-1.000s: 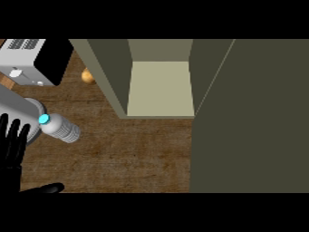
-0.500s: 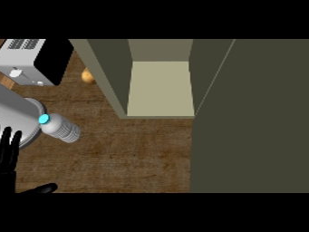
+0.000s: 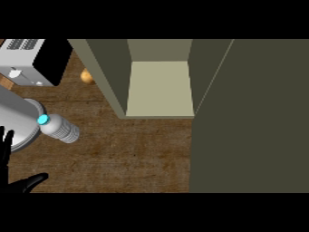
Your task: Pick up the bottled water, place it into the cabinet and close the cabinet
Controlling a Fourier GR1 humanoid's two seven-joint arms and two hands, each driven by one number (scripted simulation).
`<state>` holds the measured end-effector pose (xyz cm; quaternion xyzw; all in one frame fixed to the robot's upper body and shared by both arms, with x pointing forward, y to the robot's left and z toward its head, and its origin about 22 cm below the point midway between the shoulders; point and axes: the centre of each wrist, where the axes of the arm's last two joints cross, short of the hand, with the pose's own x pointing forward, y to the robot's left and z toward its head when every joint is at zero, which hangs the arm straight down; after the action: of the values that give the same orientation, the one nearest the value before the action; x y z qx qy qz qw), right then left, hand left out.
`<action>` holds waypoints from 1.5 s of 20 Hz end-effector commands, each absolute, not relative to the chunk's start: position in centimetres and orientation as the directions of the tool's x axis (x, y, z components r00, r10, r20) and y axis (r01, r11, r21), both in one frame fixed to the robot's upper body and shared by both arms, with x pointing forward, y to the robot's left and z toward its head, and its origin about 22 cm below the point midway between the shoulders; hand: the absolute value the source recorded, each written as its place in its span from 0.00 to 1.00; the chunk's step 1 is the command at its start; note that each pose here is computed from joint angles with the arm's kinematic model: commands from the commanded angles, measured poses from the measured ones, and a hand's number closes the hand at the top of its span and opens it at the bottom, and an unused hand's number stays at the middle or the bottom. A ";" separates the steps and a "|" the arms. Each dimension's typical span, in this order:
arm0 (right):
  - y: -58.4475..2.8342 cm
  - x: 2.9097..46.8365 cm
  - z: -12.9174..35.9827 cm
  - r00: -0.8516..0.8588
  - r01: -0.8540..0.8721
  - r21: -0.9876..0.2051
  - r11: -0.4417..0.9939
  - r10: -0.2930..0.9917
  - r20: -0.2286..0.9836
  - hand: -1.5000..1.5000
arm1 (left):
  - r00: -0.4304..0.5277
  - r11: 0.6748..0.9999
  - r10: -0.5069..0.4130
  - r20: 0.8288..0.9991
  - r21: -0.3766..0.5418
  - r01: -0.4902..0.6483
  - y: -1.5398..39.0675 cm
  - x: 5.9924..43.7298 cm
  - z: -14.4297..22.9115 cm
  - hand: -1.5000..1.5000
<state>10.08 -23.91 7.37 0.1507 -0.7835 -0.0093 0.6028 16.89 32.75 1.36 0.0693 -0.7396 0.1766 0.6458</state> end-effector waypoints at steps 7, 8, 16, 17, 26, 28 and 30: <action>-23.4 9.0 6.4 -0.236 -0.249 0.199 0.948 -0.259 0.937 0.00 | -0.094 0.930 0.119 0.988 -0.144 -0.338 35.9 18.7 -3.1 0.00; -23.3 10.2 6.1 -0.225 -0.239 0.203 0.950 -0.258 0.940 0.00 | -0.083 0.932 0.092 0.992 -0.115 -0.345 35.9 19.7 -4.3 0.00; -24.3 9.8 6.9 -0.217 -0.261 0.205 0.943 -0.265 0.940 0.00 | -0.012 0.915 0.169 0.986 -0.162 -0.369 35.2 22.0 -8.3 0.00; -24.5 9.9 7.4 -0.225 -0.248 0.198 0.948 -0.256 0.940 0.00 | -0.025 0.901 0.209 0.978 -0.202 -0.384 37.5 21.4 -8.5 0.00; -23.9 10.6 6.7 -0.225 -0.261 0.217 0.941 -0.278 0.934 0.00 | 0.002 0.891 0.290 0.957 -0.269 -0.364 38.0 21.6 -11.2 0.00; -24.2 9.9 7.2 -0.221 -0.246 0.211 0.946 -0.267 0.938 0.00 | -0.003 0.888 0.299 0.954 -0.279 -0.364 36.7 21.1 -12.5 0.00; -24.4 9.9 6.0 -0.208 -0.269 0.201 0.942 -0.261 0.943 0.00 | -0.004 0.890 0.294 0.956 -0.276 -0.363 36.1 21.6 -12.9 0.00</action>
<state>9.58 -24.36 6.58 0.1678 -0.7792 -0.0045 0.6039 21.32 37.41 -10.57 0.0292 -0.7207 0.2056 0.6615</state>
